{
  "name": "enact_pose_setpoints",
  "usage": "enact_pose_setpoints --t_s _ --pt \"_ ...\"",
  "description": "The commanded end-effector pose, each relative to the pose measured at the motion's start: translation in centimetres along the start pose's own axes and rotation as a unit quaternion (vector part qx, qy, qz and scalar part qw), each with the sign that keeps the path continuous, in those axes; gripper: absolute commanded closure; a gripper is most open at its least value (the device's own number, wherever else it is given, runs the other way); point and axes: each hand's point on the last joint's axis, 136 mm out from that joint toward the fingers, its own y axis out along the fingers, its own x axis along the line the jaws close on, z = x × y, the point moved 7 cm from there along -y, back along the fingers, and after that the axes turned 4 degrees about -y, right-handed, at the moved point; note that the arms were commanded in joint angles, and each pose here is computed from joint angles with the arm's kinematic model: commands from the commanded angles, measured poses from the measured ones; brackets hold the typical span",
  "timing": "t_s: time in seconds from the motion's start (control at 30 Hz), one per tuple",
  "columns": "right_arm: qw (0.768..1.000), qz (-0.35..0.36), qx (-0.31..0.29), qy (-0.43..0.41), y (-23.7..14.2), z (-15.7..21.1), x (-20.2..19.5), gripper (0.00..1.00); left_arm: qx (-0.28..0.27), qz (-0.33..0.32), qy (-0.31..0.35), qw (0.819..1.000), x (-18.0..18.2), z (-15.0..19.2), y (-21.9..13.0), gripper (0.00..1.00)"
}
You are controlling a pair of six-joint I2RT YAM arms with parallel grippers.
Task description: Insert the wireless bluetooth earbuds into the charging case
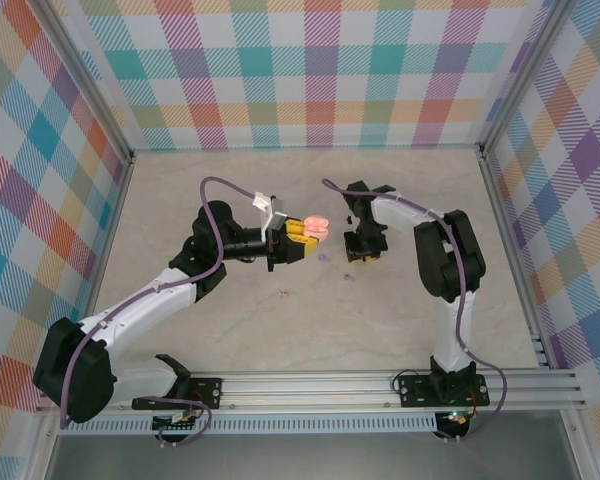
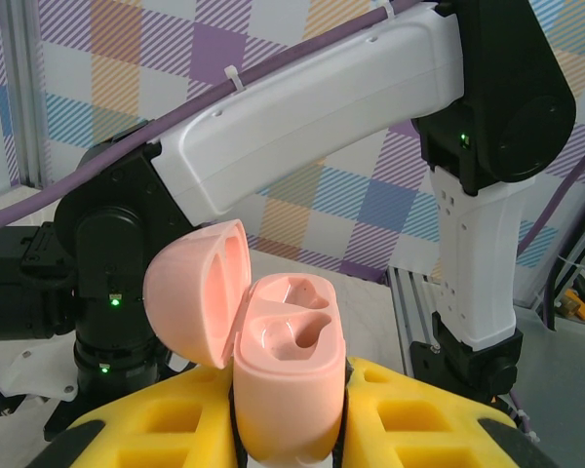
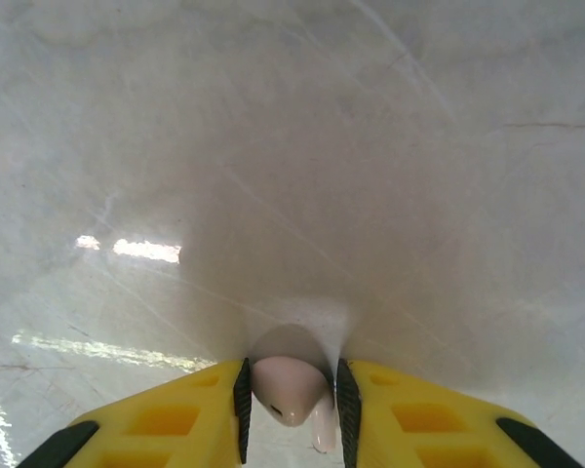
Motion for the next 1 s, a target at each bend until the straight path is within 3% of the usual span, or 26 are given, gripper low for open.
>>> enact_pose_setpoints --t_s 0.0,0.27,0.53,0.97 --pt "0.999 0.023 0.023 0.002 0.8 0.2 -0.2 0.67 -0.006 0.01 0.007 1.0 -0.4 -0.6 0.2 0.74" --pt "0.999 0.027 0.029 0.017 1.5 -0.1 -0.2 0.67 -0.005 0.01 0.006 1.0 -0.4 -0.5 0.2 0.74" --pt "0.999 0.028 0.031 0.025 2.0 -0.4 -0.2 0.78 -0.004 0.011 0.004 1.0 -0.5 -0.5 0.3 0.74" --pt "0.993 -0.047 -0.107 0.037 -3.1 0.6 -0.6 0.81 0.003 -0.045 -0.048 0.998 1.8 1.1 0.9 0.74"
